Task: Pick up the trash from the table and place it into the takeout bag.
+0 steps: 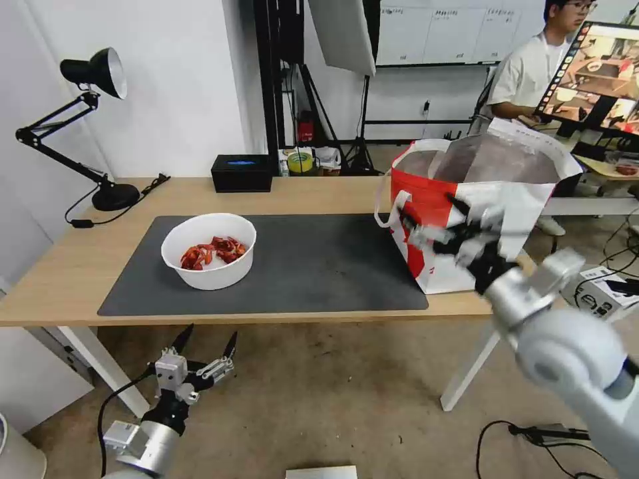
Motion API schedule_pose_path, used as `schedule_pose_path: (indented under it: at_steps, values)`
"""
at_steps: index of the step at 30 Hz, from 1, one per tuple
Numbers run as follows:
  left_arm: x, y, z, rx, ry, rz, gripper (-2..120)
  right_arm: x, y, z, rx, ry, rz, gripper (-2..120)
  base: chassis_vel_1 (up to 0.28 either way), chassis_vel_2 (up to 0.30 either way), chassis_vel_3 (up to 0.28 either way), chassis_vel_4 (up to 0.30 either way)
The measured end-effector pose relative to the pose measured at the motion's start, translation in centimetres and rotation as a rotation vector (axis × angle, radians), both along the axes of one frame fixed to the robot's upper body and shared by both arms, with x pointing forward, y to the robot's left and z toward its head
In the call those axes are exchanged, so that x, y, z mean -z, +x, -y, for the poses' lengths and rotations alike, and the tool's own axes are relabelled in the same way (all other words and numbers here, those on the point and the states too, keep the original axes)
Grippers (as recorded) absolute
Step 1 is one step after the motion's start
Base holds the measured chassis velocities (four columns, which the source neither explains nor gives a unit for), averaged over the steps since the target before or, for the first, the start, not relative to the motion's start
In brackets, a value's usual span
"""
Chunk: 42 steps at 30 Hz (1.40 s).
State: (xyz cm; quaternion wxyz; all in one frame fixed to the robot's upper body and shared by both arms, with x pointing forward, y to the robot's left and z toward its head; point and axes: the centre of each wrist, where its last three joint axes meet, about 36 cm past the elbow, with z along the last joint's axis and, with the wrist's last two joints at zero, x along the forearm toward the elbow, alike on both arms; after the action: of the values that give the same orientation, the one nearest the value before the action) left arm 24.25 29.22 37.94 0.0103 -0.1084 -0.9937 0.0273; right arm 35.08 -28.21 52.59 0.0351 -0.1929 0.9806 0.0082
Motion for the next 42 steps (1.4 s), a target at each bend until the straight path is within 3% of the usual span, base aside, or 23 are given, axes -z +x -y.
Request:
schedule_pose_path:
  at_steps: [4, 16, 24, 40, 42]
  values:
    - [0.1, 0.0, 0.0, 0.001, -0.001, 0.001, 100, 1.9, -1.3, 0.2, 0.035, 0.002, -0.011, 100, 0.000, 0.000, 0.000, 0.000]
    - [1.0, -0.1, 0.1, -0.004, 0.006, 0.001, 100, 11.6, -7.4, 0.5, 0.149, 0.022, -0.128, 100, 0.000, 0.000, 0.000, 0.000]
    - [1.1, 0.0, 0.0, -0.012, 0.011, 0.003, 100, 14.7, -8.4, -0.3, 0.169, 0.016, -0.164, 100, 0.000, 0.000, 0.000, 0.000]
    - [1.4, 0.2, -0.1, -0.004, 0.010, -0.004, 100, 15.3, -8.3, -0.8, 0.171, 0.028, -0.162, 100, 0.000, 0.000, 0.000, 0.000]
    - [0.3, 1.2, -0.5, -0.010, -0.003, 0.014, 100, 15.3, -8.3, -0.8, 0.170, 0.029, -0.162, 100, 0.000, 0.000, 0.000, 0.000]
